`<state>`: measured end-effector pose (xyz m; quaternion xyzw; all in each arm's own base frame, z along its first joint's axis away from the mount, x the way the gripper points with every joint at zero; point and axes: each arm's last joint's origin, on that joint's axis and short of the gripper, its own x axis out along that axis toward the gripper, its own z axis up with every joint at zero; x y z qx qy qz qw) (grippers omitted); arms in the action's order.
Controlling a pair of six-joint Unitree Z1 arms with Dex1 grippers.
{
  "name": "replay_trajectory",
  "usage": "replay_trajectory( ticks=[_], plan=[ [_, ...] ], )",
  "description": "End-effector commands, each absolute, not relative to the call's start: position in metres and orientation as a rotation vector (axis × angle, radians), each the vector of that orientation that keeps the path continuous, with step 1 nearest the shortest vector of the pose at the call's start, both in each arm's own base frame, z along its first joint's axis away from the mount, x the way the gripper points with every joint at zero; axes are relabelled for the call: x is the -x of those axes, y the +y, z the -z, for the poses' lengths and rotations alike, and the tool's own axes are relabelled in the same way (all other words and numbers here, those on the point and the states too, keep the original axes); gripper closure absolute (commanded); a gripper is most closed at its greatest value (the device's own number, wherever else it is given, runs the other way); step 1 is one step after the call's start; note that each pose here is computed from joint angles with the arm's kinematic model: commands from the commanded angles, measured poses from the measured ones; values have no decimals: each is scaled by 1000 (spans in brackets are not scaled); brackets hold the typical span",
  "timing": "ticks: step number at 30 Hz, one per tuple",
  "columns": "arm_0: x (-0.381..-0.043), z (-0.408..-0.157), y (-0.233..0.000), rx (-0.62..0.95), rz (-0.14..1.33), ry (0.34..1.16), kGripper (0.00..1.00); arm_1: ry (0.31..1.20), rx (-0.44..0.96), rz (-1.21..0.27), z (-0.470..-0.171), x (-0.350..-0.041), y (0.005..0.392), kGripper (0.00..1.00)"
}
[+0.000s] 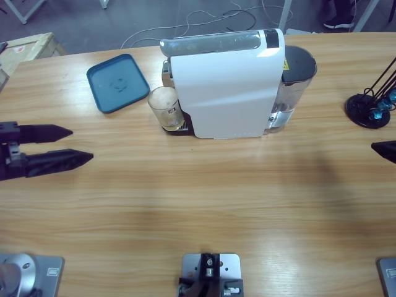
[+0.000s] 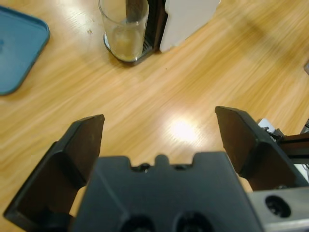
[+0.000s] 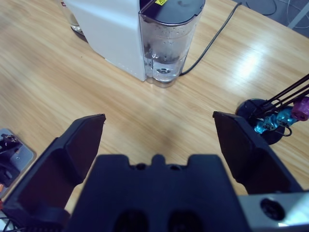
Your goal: Pour coffee
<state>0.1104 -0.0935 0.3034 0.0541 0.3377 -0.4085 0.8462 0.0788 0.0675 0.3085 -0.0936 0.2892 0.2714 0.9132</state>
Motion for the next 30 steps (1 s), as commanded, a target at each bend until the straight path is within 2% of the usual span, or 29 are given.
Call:
replay_trajectory(
  ticks=[1,3,6,11,15,21,30],
  plan=[
    [-108,-294,-89,-119,813,669,0,650,219,-571,-293,-81,71,0],
    [-114,-291,-91,-134,767,661,0,660,224,-576,-292,-82,73,0],
    [-130,-284,-101,-195,784,625,0,676,233,-578,-291,-85,76,0],
    [-167,-264,-128,-417,939,531,0,700,246,-574,-290,-90,81,0],
    [-197,-250,-139,-394,996,487,13,703,243,-573,-291,-90,82,0],
    [-231,-213,-162,-359,1080,490,19,719,247,-581,-292,-92,84,0],
    [-256,-178,-180,-333,1129,443,18,752,251,-596,-291,-96,91,0]
  ],
)
